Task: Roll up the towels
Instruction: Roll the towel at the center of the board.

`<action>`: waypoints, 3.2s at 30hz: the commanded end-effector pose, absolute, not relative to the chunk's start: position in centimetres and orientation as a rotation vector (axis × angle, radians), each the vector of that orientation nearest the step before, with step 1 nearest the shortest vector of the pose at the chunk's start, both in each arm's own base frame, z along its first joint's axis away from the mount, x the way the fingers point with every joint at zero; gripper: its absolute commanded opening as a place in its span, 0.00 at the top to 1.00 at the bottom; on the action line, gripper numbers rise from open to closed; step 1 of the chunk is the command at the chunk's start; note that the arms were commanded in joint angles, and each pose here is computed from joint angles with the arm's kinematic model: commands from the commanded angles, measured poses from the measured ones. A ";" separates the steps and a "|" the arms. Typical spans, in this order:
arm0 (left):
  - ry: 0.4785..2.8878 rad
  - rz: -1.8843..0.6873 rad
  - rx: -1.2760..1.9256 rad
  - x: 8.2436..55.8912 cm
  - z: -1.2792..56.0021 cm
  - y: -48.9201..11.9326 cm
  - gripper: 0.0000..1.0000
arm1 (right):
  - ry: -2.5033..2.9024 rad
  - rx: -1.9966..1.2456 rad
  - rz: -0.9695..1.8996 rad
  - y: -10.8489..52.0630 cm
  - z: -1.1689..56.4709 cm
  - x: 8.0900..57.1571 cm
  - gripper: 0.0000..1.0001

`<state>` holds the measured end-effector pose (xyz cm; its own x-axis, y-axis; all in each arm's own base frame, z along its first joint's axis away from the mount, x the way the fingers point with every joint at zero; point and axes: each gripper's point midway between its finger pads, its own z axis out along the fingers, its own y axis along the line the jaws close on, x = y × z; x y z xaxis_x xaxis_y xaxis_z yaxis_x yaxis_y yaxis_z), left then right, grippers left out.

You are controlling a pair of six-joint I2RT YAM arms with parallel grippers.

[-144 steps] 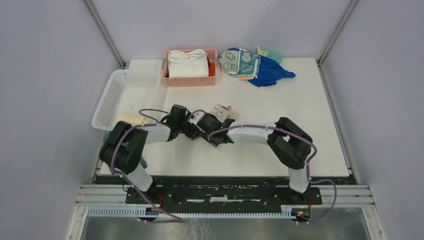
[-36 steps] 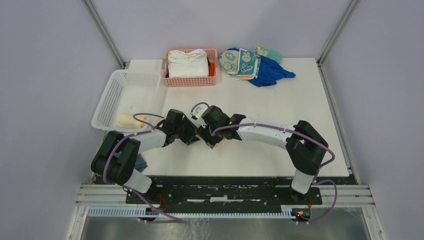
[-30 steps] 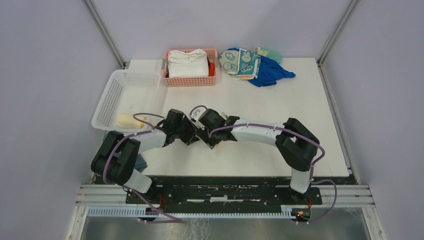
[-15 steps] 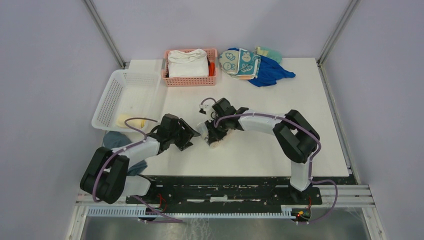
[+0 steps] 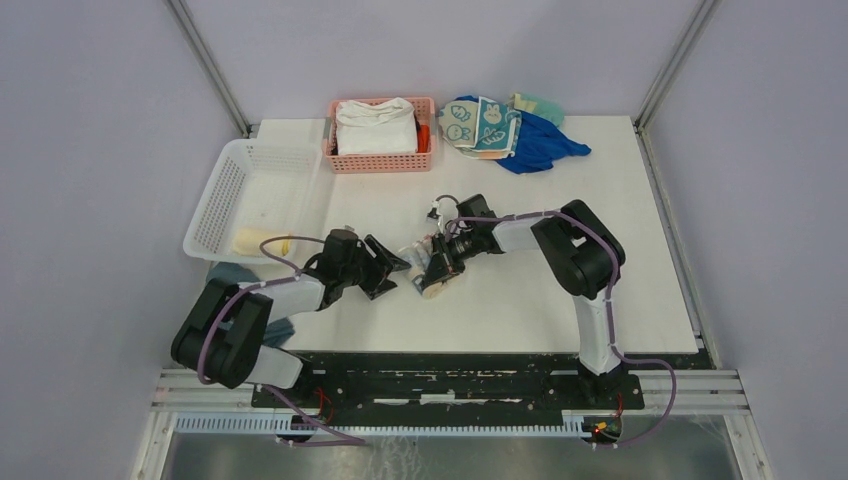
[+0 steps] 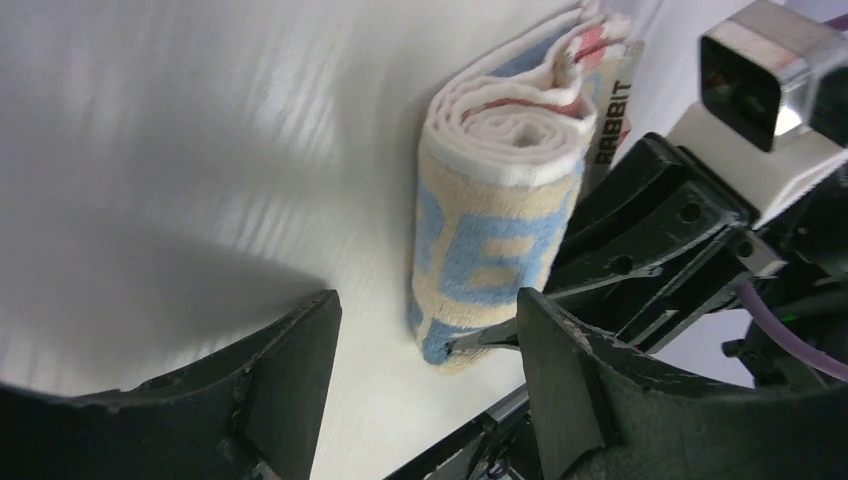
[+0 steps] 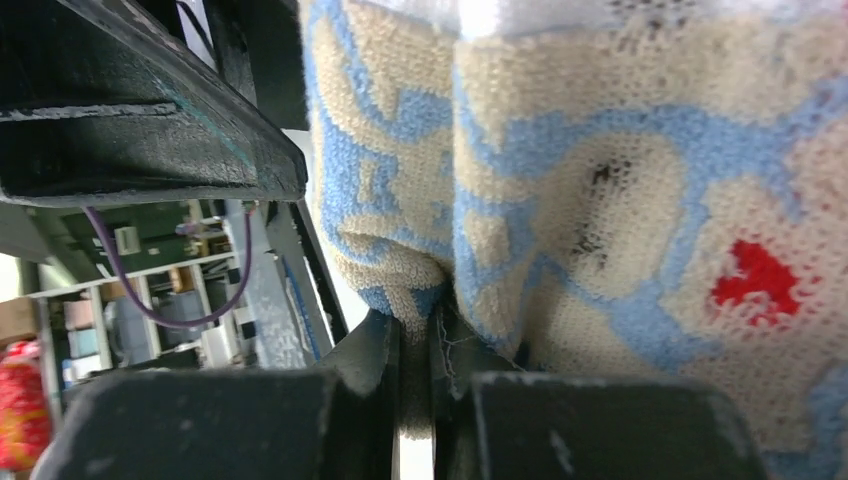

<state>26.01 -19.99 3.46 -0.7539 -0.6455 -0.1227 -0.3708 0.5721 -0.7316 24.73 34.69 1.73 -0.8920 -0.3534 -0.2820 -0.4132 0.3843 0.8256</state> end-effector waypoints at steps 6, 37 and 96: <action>2.411 -1.067 -0.853 29.0 2.5 -21.8 0.34 | 2.772 -0.569 1.479 32.3 -2.6 24.2 0.97; 2.471 -0.645 -1.152 26.3 2.5 -17.5 0.86 | 2.032 -1.159 0.332 36.6 10.2 24.7 0.35; 2.493 -0.706 -1.211 25.4 1.8 -18.2 0.87 | 2.172 -1.497 0.141 36.1 -2.5 21.6 0.41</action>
<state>26.54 -18.12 2.62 -0.6218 -0.7785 -0.0855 -0.6166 0.5540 -0.5593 22.97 38.18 2.01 -0.2361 -0.7797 -0.5799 -0.8815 0.4230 -0.2099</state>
